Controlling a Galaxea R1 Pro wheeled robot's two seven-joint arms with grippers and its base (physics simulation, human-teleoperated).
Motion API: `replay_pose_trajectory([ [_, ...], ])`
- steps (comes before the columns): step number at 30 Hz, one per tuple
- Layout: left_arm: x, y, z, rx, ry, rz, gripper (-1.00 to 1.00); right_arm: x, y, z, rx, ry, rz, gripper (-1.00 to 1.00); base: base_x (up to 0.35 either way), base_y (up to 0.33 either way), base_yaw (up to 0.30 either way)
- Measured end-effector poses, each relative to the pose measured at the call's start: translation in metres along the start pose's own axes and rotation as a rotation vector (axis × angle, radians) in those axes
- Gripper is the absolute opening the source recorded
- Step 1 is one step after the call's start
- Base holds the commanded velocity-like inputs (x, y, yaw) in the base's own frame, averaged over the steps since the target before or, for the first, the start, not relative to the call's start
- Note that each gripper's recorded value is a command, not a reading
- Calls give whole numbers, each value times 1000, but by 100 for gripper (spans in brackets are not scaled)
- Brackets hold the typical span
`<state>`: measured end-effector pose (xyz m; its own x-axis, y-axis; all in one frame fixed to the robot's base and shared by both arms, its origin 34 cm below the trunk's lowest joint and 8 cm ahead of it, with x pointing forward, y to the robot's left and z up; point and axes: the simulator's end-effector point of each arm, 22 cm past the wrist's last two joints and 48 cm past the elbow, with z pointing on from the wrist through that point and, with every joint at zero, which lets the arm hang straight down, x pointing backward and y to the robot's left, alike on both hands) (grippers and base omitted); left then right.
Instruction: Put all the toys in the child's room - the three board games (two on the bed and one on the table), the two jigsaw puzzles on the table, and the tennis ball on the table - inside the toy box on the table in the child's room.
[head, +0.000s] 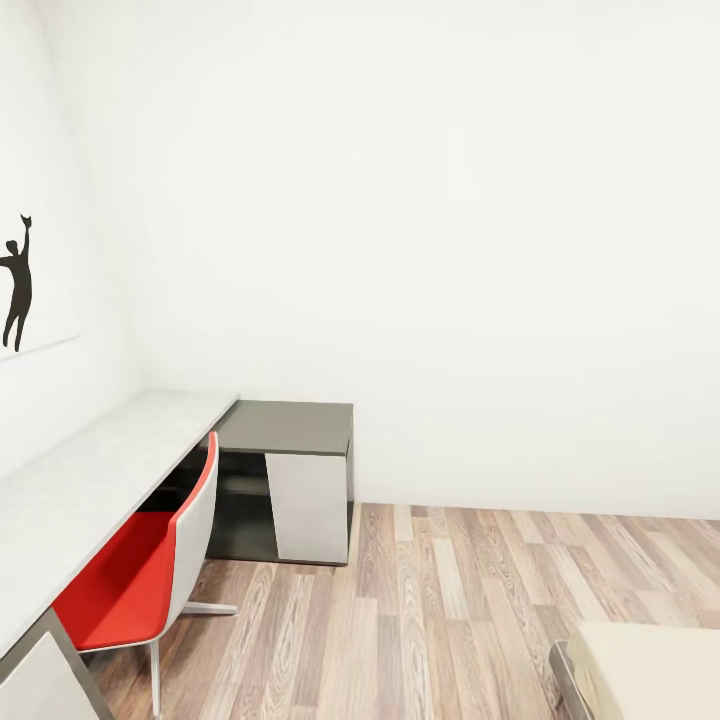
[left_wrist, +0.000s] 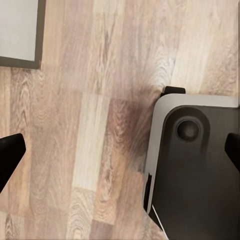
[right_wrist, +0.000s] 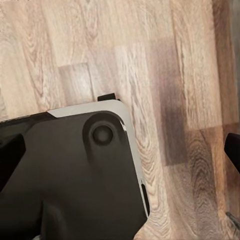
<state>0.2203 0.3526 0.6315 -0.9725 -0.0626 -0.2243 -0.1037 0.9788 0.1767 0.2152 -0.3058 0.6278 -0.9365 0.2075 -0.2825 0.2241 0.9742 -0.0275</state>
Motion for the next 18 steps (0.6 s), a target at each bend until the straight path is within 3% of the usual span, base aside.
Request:
replay_pose_trajectory([
  [18, -2, -3, 0, 3, -6, 1, 100, 0, -2, 0, 2, 1, -4, 100, 0, 0, 0],
])
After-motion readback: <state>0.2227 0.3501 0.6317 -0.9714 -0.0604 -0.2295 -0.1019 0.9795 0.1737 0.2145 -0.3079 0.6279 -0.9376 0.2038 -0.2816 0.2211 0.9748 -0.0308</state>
